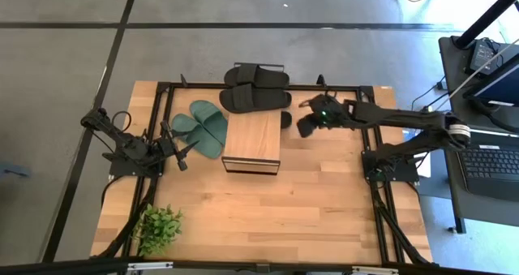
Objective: Pick and place slides into the shelf
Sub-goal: Put the green slipper under the shelf
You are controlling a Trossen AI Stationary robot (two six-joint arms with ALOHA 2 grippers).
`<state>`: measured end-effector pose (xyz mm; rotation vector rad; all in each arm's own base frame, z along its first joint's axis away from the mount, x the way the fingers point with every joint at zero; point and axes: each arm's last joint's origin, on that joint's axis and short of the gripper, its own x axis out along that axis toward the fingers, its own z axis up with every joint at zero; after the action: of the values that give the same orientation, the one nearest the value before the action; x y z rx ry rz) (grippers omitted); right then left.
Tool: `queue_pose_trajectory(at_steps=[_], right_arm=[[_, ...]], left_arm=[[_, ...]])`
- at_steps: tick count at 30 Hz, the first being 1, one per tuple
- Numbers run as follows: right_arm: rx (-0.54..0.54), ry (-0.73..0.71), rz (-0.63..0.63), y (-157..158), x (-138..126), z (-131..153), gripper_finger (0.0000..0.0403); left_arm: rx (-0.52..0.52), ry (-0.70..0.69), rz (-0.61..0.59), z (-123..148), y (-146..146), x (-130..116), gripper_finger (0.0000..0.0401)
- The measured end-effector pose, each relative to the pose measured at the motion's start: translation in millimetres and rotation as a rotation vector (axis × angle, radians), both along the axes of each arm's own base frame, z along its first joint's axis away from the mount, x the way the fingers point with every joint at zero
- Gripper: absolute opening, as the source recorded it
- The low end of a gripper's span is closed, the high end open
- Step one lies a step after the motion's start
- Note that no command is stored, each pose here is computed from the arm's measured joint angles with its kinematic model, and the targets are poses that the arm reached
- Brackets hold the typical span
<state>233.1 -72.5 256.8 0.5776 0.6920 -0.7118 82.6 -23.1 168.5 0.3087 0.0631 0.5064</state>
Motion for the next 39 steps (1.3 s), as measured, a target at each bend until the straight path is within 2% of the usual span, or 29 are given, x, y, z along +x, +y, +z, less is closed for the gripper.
queue_pose_trajectory(at_steps=[4, 9, 13, 16, 20, 25, 28, 36, 39], right_arm=[[-0.132, 0.084, 0.134, 19, -10, 8, 0.0138], [-0.172, 0.125, 0.168, 31, -10, 5, 0.0138], [-0.227, 0.181, 0.203, 32, -13, -17, 0.0138], [-0.244, 0.172, 0.203, 29, -16, -37, 0.0138], [-0.267, 0.107, 0.211, 27, -18, -61, 0.0138], [-0.304, -0.013, 0.193, 26, -22, -80, 0.0138], [-0.368, -0.075, 0.212, 23, -19, -78, 0.0138], [-0.385, -0.095, 0.234, 23, -18, -76, 0.0138], [-0.387, -0.101, 0.233, 23, -17, -75, 0.0138]], left_arm=[[-0.001, -0.001, 0.000, 0, 0, 0, 0.0168], [-0.024, -0.021, 0.013, 1, 0, 0, 0.0168], [-0.105, -0.070, 0.167, 1, 4, -3, 0.0168], [-0.161, -0.117, 0.258, 6, 7, -5, 0.0168], [-0.204, -0.163, 0.228, 23, 8, -8, 0.0168], [-0.214, -0.176, 0.257, 41, 12, -14, 0.0167], [-0.204, -0.162, 0.260, 40, 12, -13, 0.0162], [-0.199, -0.134, 0.321, 34, 11, -5, 0.0136], [-0.218, -0.127, 0.280, 31, 10, 0, 0.0129]])
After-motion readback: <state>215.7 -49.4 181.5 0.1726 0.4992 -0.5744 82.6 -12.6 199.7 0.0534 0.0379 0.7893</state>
